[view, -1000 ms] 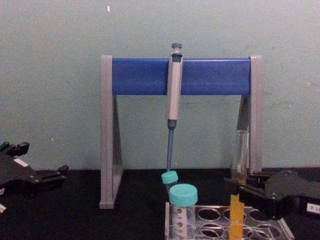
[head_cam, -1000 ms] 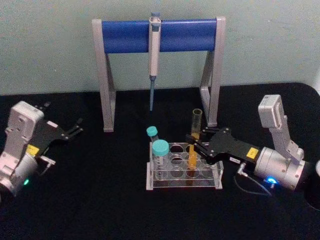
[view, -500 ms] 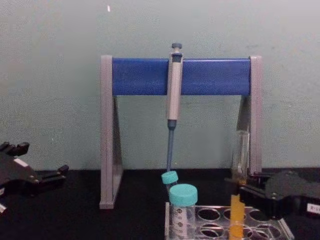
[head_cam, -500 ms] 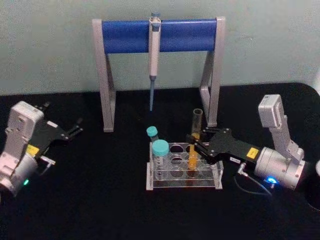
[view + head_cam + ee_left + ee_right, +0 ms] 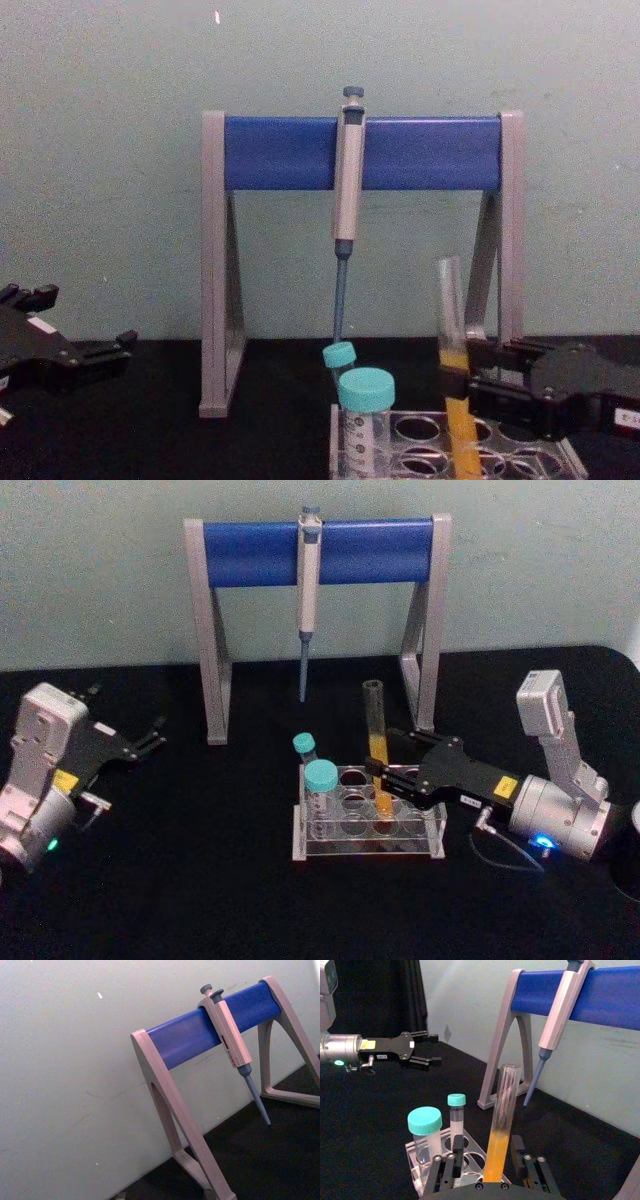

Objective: Pick up the test tube from the test tube rack, shake it, then place it back into the test tube rack.

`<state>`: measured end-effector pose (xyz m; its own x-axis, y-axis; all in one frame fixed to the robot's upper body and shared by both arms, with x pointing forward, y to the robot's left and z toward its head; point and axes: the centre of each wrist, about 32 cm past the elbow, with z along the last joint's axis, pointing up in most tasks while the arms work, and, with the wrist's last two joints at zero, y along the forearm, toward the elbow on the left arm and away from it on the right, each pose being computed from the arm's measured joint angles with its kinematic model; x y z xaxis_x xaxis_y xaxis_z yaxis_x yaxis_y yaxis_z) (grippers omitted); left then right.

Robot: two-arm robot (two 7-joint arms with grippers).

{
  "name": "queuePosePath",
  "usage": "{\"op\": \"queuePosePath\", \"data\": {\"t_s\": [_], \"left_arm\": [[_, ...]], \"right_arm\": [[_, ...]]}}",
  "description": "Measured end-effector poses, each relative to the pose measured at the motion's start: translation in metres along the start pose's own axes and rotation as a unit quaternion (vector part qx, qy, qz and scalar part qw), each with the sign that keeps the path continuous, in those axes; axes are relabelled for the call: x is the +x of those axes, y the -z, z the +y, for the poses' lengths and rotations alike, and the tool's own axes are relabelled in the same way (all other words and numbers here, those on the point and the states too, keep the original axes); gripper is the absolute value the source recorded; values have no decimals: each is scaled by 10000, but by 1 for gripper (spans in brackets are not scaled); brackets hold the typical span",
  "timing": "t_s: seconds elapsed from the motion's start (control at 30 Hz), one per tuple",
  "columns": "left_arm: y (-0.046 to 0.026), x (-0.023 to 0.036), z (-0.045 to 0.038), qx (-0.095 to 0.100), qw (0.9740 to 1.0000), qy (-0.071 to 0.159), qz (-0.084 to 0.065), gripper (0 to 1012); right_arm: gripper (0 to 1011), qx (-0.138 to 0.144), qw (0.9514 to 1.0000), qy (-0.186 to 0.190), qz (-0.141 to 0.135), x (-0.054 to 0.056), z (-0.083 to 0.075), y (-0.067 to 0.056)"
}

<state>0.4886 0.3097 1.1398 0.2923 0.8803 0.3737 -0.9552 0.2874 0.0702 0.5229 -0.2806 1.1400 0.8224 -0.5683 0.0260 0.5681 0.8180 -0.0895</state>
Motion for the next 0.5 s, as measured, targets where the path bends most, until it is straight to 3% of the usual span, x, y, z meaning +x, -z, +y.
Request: {"op": "queuePosePath", "data": {"t_s": [0.27,0.5], "left_arm": [[0,0,0,0,10000,0,0,1001],[0,0,0,0,10000,0,0,1001]], "right_arm": [[836,6,10000,-2,-4,0,1,-2],[1000,10,10000,-3,-8,-1,2,-4]]}}
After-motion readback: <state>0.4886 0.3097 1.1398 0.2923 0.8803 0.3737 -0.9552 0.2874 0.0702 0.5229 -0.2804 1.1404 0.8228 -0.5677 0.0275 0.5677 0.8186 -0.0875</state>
